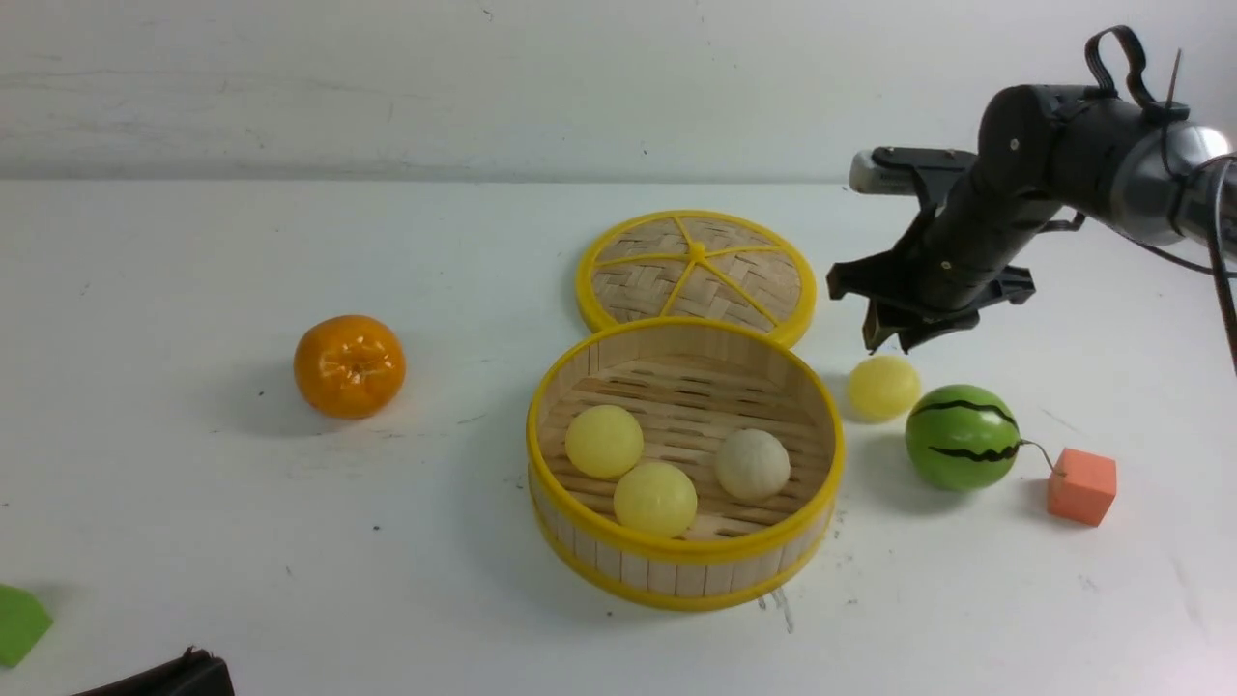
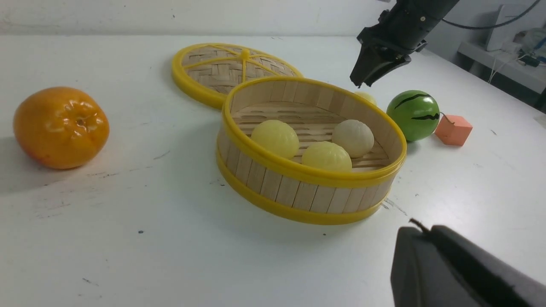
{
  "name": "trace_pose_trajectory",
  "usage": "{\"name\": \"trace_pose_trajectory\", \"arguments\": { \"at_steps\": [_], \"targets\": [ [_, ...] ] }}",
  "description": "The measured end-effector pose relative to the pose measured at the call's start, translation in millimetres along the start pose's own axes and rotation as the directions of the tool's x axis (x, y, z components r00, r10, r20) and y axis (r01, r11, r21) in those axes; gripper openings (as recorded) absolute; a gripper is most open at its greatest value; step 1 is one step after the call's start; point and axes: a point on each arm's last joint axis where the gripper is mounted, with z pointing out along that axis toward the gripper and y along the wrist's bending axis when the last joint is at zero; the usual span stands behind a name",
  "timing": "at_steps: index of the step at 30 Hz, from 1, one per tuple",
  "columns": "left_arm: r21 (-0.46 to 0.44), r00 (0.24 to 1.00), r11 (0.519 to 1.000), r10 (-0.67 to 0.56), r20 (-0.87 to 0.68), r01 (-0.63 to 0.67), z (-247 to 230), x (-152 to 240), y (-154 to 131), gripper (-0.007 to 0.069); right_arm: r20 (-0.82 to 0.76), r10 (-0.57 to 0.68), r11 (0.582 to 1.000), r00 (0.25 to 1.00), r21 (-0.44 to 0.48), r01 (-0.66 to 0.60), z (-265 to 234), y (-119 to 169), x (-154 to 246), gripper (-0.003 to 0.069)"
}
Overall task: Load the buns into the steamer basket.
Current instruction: Use the right arm to grab a steamed stuffed bun
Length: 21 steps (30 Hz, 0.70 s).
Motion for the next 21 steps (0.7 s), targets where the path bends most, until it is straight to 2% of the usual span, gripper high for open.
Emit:
{"name": "trace_pose_trajectory", "arguments": {
  "at_steps": [13, 15, 17, 19, 21],
  "targets": [
    [0.000, 1.000, 1.000, 0.000, 0.000, 0.000, 0, 0, 0, 0.0016, -0.029, -0.013, 1.000, 0.999, 0.025, 0.014, 20, -5, 3, 0.0236],
    [0.000, 1.000, 1.000, 0.000, 0.000, 0.000, 0, 0, 0, 0.0016, -0.029, -0.013, 1.000, 0.999, 0.025, 0.014, 20, -5, 3, 0.0210],
    [0.000, 1.000, 1.000, 0.000, 0.000, 0.000, 0, 0, 0, 0.0016, -0.033, -0.023, 0.999, 0.999, 0.025, 0.024, 19, -4, 2, 0.0136],
    [0.000, 1.000, 1.000, 0.000, 0.000, 0.000, 0, 0, 0, 0.0016, -0.039, -0.031, 0.999, 0.999, 0.024, 0.032, 17, -4, 2, 0.0103],
    [0.000, 1.000, 1.000, 0.000, 0.000, 0.000, 0, 0, 0, 0.0016, -0.048, -0.048, 0.999, 0.998, 0.022, 0.049, 15, -3, 1, 0.0039]
  ]
}}
